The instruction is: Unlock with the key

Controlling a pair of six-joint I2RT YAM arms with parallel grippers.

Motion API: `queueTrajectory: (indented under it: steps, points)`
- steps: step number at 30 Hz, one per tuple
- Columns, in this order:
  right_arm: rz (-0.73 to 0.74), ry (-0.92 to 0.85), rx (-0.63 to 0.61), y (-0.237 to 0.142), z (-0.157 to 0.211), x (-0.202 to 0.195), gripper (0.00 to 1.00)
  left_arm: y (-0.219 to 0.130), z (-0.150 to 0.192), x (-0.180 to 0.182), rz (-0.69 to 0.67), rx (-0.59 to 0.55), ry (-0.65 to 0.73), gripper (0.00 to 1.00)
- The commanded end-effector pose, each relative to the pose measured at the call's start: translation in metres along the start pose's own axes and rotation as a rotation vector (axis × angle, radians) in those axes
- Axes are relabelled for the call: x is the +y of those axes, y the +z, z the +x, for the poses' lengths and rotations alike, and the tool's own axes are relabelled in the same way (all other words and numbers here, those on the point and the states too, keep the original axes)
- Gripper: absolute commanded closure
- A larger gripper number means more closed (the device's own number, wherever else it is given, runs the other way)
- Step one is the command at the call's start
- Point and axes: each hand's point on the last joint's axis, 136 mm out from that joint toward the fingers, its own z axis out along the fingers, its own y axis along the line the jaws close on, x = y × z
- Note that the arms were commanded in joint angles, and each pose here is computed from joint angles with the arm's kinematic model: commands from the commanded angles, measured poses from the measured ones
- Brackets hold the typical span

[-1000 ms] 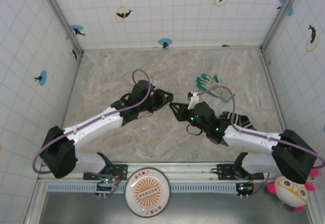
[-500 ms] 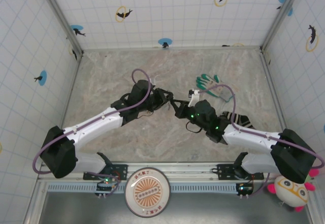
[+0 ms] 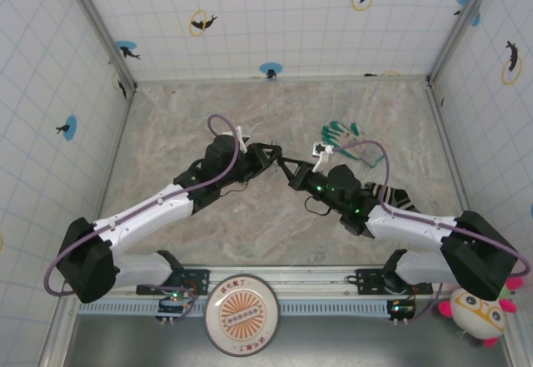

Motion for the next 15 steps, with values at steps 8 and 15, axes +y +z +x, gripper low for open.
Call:
queueTrajectory:
  steps: [8, 15]
  points:
    - [-0.094, 0.111, -0.025, -0.004, -0.001, 0.003, 1.0, -0.026, -0.011, -0.048, 0.216, -0.062, 0.042, 1.0]
    - [0.016, 0.005, 0.022, -0.003, 0.007, -0.009, 0.87, -0.021, -0.01, -0.034, 0.126, -0.048, 0.029, 1.0]
